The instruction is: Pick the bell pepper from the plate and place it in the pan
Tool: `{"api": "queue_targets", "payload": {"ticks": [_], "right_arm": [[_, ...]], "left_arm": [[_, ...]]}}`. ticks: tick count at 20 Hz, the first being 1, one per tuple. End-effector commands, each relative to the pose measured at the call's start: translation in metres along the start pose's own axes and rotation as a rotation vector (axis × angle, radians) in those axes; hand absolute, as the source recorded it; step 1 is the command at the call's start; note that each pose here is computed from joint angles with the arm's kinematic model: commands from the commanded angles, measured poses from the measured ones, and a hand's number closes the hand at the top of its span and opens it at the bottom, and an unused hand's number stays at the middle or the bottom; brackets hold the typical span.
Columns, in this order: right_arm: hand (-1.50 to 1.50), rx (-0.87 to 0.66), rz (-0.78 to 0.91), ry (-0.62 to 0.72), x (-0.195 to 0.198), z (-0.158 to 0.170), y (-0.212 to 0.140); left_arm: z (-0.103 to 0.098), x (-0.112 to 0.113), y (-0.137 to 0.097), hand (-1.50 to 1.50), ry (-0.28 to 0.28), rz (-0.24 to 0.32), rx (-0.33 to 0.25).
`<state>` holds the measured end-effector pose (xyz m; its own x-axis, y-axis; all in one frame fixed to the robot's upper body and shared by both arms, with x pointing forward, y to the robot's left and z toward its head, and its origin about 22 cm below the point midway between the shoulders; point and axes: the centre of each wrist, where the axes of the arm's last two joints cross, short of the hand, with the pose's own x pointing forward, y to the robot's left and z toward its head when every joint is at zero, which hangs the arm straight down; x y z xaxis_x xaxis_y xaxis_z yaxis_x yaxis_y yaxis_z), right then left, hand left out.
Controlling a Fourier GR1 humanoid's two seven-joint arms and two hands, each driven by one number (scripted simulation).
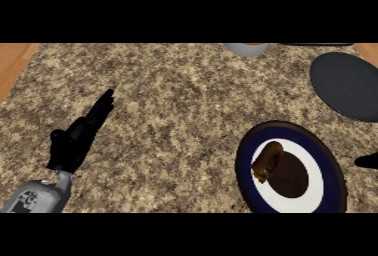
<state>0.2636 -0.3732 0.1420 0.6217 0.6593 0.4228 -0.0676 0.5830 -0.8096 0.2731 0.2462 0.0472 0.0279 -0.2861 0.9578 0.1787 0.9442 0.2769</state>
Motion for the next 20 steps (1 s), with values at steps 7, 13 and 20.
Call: {"api": "queue_targets", "payload": {"ticks": [7, 13, 20], "right_arm": [[-1.50, 0.388, 0.299, 0.211, 0.066, -0.004, -0.030], [-1.50, 0.522, 0.354, 0.240, 0.097, -0.001, 0.008], [-1.50, 0.486, 0.418, 0.309, 0.112, -0.002, 0.002]], "left_arm": [[-0.012, 0.018, -0.015, 0.00, -0.025, -0.002, -0.043], [-0.008, 0.016, 0.004, 0.00, -0.015, 0.005, -0.039], [-0.010, 0.018, 0.001, 0.00, 0.000, -0.002, 0.003]]}}
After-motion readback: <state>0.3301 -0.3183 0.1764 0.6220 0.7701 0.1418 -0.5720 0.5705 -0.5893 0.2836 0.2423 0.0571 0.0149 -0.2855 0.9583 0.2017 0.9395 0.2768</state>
